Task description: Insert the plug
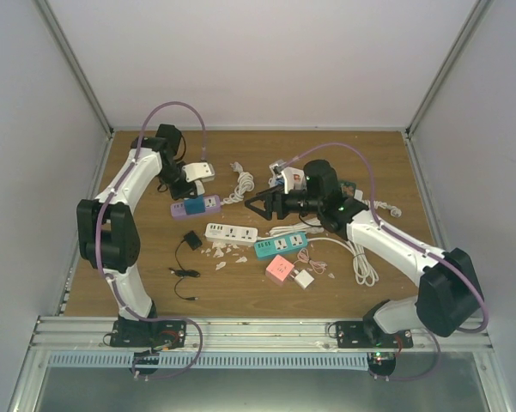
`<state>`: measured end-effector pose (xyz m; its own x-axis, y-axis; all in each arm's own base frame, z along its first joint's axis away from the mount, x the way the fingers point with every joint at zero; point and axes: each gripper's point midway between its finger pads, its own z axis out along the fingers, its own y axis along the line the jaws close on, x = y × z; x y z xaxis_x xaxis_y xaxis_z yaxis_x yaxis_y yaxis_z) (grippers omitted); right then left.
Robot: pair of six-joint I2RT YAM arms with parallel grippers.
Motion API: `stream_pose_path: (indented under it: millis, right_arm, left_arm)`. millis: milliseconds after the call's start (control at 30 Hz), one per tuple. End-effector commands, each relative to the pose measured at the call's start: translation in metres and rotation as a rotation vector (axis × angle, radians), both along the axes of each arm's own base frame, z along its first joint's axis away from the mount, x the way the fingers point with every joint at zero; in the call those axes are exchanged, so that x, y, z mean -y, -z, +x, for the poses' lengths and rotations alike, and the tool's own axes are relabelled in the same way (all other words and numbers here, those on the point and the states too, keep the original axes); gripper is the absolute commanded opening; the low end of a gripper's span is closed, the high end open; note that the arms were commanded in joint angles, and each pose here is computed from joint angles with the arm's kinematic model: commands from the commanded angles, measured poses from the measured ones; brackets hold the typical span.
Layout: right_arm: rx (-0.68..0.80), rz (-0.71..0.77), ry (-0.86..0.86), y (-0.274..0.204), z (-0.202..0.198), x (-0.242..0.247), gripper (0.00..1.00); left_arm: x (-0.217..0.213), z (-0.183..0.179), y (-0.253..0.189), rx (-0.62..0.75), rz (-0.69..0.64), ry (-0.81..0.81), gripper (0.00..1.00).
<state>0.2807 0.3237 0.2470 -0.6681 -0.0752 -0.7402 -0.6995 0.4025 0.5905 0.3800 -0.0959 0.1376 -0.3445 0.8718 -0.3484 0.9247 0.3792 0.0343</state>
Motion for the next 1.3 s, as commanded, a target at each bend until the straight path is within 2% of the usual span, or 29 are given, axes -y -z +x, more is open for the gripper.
stream_pose_path:
  millis: [0, 333, 667, 1100, 1267]
  right_arm:
    - [0.038, -0.008, 0.009, -0.001, -0.003, 0.005, 0.73]
    - [0.045, -0.001, -0.016, 0.009, -0.009, 0.007, 0.74]
    - [0.029, -0.005, -0.019, 0.019, -0.010, 0.008, 0.74]
    - [0.010, -0.004, -0.020, 0.023, -0.009, 0.006, 0.74]
    - [-0.002, -0.002, -0.019, 0.024, -0.008, 0.005, 0.74]
  left_arm:
    - [-0.003, -0.003, 0.005, -0.016, 0.051, -0.013, 0.00]
    - [-0.009, -0.003, 0.000, -0.015, 0.084, -0.038, 0.00]
    - [0.000, 0.005, -0.001, 0.007, 0.047, 0.024, 0.00]
    - [-0.017, 0.011, 0.016, -0.009, 0.093, 0.020, 0.00]
    - [-0.015, 0.009, 0.013, 0.011, 0.069, 0.042, 0.00]
